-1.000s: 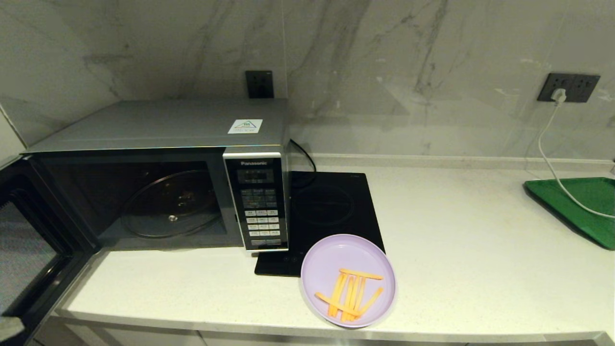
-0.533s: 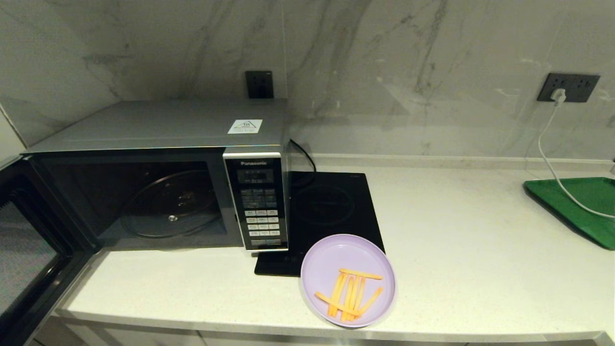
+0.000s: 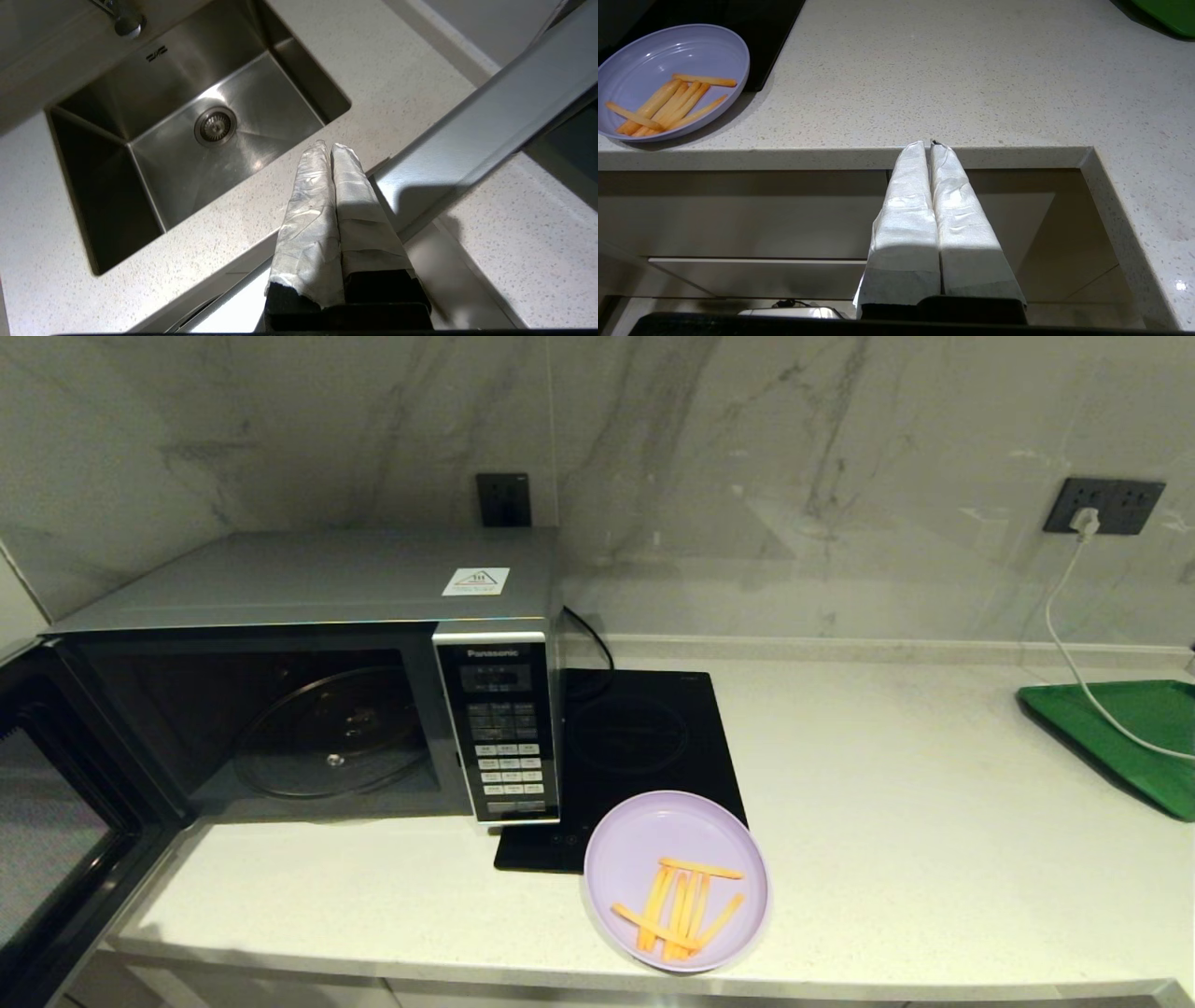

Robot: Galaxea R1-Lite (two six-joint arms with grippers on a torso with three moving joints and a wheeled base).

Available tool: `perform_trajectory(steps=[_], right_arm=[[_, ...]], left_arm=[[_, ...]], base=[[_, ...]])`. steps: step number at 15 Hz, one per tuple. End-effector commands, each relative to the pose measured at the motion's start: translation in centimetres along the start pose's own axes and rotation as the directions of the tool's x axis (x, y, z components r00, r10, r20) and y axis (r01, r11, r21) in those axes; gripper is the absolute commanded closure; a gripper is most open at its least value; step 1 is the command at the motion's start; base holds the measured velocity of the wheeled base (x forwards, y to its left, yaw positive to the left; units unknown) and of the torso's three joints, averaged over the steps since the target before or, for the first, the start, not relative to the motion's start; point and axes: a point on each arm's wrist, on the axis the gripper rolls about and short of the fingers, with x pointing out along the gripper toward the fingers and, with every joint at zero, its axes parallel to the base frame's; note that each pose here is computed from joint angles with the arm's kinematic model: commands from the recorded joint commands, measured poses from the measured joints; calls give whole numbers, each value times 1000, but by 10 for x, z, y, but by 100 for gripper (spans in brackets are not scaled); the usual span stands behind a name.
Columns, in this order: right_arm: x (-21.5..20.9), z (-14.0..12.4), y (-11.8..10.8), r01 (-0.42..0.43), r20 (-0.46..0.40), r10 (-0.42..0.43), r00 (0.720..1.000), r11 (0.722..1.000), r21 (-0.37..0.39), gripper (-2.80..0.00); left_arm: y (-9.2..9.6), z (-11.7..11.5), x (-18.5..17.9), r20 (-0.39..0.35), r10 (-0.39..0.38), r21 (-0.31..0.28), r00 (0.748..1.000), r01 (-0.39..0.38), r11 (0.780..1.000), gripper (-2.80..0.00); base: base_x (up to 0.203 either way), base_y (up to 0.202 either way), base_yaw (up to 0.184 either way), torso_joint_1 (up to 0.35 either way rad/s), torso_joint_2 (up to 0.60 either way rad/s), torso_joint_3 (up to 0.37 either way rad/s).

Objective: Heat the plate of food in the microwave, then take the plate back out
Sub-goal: Close the microwave oven

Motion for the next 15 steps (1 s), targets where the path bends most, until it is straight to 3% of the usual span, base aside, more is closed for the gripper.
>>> perform_trajectory(steps=[1, 7, 12, 15], right_arm=[[0, 0, 0, 0, -1, 0, 1000, 1000, 0, 0], [0, 0, 0, 0, -1, 0, 1000, 1000, 0, 0], [0, 0, 0, 0, -1, 0, 1000, 1000, 0, 0], [0, 0, 0, 0, -1, 0, 1000, 1000, 0, 0]], left_arm=[[-1, -5, 8, -38, 8, 6, 999, -8, 1000, 0], [-3, -20, 16, -98, 2, 20, 995, 0, 1000, 0], [-5, -21, 17, -102, -23, 22, 995, 25, 999, 0], [-16, -26, 7, -91, -82, 20, 992, 85, 996, 0]], base=[[0, 0, 0, 0, 0, 0], [0, 0, 0, 0, 0, 0], [0, 0, 0, 0, 0, 0], [0, 0, 0, 0, 0, 0]])
